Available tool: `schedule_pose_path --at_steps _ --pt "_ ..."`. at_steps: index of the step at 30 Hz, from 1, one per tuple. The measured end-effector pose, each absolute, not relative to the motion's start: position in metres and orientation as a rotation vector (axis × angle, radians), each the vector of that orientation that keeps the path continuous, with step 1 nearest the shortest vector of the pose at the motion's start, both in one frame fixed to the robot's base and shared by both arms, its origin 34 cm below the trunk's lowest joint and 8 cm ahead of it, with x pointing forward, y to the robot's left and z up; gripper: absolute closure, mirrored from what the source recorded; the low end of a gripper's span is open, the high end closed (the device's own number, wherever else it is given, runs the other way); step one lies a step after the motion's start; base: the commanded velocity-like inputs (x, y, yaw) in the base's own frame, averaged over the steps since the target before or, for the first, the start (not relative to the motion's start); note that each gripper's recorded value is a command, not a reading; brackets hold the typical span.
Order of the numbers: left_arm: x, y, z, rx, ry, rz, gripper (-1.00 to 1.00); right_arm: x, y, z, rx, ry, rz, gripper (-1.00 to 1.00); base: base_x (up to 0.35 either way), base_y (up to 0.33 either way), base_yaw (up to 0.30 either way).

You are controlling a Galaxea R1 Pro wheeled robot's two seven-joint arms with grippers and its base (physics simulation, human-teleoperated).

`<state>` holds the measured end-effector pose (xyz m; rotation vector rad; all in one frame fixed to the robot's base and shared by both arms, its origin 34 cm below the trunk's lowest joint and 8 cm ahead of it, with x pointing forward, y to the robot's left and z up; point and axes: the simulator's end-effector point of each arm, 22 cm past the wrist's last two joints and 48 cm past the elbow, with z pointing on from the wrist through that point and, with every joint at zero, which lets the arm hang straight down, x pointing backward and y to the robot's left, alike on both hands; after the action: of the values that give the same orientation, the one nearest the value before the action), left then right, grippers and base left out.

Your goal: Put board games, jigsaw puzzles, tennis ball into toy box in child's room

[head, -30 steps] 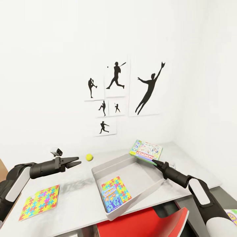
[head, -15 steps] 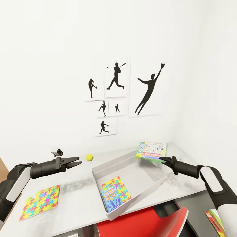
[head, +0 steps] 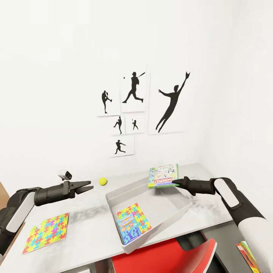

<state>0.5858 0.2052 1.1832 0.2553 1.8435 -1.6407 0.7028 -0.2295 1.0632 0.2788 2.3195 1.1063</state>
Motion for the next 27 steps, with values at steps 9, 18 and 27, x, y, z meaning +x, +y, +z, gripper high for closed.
schedule_pose_path --at_steps 9,18,27 --pt "0.586 0.205 1.183 0.256 1.844 -1.640 -1.00 0.696 -0.237 1.046 0.186 2.416 0.977 1.00 0.000 0.000 0.000" --pt "0.586 0.206 1.183 0.255 1.844 -1.639 -1.00 0.700 -0.243 1.024 0.103 2.562 0.819 1.00 0.000 0.000 0.000" --pt "0.586 0.206 1.183 0.256 1.845 -1.639 -1.00 0.704 -0.245 1.016 0.023 2.659 0.694 1.00 0.000 0.000 0.000"
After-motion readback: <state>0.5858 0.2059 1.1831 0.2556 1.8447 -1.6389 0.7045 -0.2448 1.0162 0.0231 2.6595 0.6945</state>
